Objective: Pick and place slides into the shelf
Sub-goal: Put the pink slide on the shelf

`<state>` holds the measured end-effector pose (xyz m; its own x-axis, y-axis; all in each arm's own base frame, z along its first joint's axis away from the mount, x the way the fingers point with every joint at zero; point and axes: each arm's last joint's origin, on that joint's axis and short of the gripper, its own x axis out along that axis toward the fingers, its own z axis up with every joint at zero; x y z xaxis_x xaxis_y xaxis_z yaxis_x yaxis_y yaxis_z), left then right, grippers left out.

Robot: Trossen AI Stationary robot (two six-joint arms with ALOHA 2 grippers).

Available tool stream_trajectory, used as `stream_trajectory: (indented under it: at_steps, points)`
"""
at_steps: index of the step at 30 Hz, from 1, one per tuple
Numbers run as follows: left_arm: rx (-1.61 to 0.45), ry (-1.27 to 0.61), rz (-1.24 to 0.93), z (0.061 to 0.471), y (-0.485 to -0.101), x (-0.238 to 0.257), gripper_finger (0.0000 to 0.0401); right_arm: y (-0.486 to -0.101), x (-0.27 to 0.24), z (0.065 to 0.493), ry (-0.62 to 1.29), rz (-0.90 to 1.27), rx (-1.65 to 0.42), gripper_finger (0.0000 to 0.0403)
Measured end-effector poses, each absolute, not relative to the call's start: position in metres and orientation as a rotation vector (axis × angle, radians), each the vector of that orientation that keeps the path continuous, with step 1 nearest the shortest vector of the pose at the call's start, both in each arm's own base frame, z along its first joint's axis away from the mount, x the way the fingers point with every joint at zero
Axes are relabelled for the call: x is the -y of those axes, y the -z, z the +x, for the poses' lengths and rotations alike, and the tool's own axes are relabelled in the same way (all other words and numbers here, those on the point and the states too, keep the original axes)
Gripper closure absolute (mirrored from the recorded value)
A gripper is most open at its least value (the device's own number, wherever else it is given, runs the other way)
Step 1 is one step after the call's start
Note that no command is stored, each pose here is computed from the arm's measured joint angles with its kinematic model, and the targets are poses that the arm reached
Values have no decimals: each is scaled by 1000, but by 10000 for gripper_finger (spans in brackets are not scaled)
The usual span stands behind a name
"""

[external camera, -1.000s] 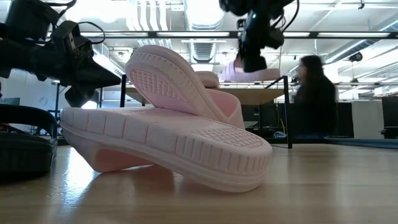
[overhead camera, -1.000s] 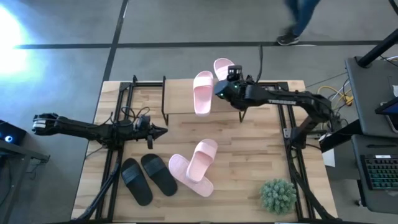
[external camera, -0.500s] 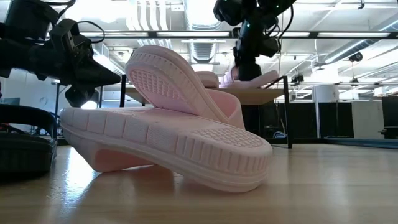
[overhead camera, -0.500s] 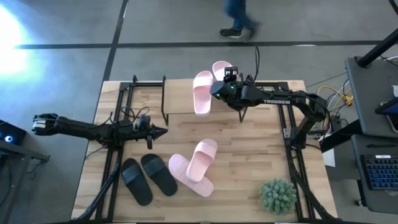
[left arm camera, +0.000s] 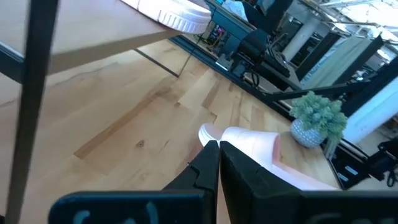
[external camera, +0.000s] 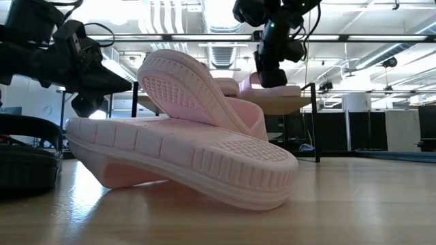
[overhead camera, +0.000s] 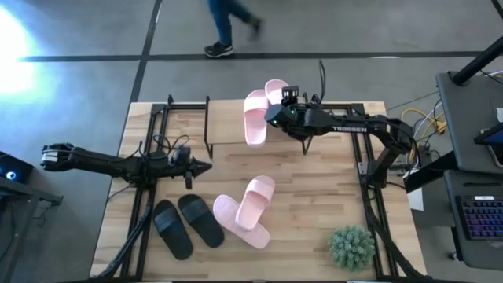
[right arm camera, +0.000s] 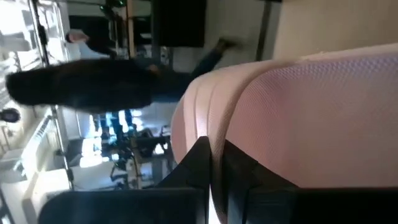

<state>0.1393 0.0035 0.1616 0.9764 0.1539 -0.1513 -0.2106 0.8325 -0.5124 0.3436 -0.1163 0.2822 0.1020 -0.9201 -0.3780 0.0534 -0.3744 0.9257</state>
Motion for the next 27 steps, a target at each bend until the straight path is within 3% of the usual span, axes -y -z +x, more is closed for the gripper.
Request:
stream_trajectory:
  at_steps: [5, 10, 21, 27]
  points:
    - [-111, -172, -557, 139, -162, -3, 401, -281, 111, 346, 1443, 1371, 724, 390]
    - [-112, -171, -557, 139, -162, -3, 401, -280, 111, 346, 1439, 1395, 711, 383]
    - [-114, -166, -557, 139, -161, -3, 401, -280, 104, 349, 1409, 1444, 686, 272]
    - [-115, -164, -557, 139, -161, -3, 401, -295, 100, 349, 1382, 1402, 642, 248]
